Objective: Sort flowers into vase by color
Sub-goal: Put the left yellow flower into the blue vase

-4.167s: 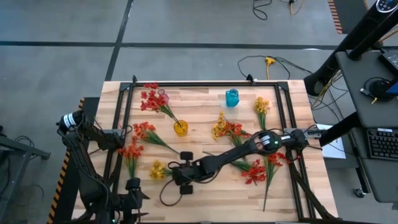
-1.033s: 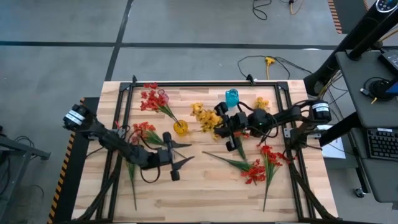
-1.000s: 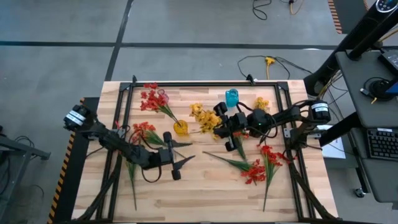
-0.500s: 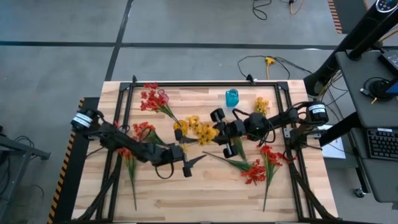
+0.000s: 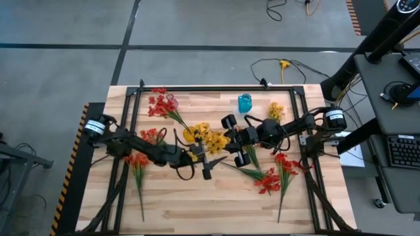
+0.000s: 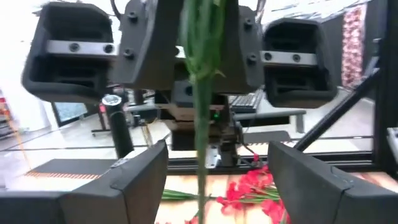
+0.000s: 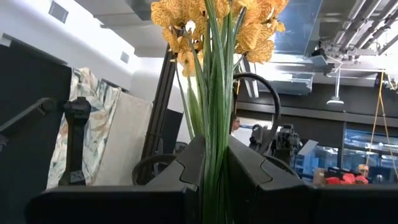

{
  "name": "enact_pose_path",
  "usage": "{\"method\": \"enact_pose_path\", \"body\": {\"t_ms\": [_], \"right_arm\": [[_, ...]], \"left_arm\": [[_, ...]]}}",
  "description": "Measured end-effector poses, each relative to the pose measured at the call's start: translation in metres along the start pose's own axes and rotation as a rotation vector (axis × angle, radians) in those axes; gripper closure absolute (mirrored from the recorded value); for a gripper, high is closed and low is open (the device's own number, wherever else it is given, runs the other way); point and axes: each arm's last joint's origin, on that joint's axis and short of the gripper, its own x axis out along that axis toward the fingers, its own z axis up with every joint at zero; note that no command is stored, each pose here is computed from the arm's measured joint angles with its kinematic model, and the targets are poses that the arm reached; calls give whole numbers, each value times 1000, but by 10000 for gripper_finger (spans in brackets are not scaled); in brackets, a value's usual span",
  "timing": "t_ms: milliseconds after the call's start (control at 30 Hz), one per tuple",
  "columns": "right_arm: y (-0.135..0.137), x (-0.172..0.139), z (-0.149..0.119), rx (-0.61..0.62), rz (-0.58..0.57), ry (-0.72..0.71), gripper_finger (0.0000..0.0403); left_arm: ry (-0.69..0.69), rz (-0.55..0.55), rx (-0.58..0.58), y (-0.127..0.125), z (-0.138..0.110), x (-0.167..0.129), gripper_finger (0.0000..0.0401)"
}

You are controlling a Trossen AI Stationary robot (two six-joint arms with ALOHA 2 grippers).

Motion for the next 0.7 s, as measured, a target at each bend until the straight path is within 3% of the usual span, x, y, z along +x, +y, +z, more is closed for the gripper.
{"method": "enact_pose_path", "body": {"t_ms": [233,533,700], "right_arm": [[0,0,0,-8,0,0,365],[0,0,-1,26,-2,13,365],[0,0,-2,54,-4,39,345]], "left_arm": [[7,24,5,4,-6,12,211],[7,20,9,6,-2,8,387],[23,18,11,6,-4,7,395]]}}
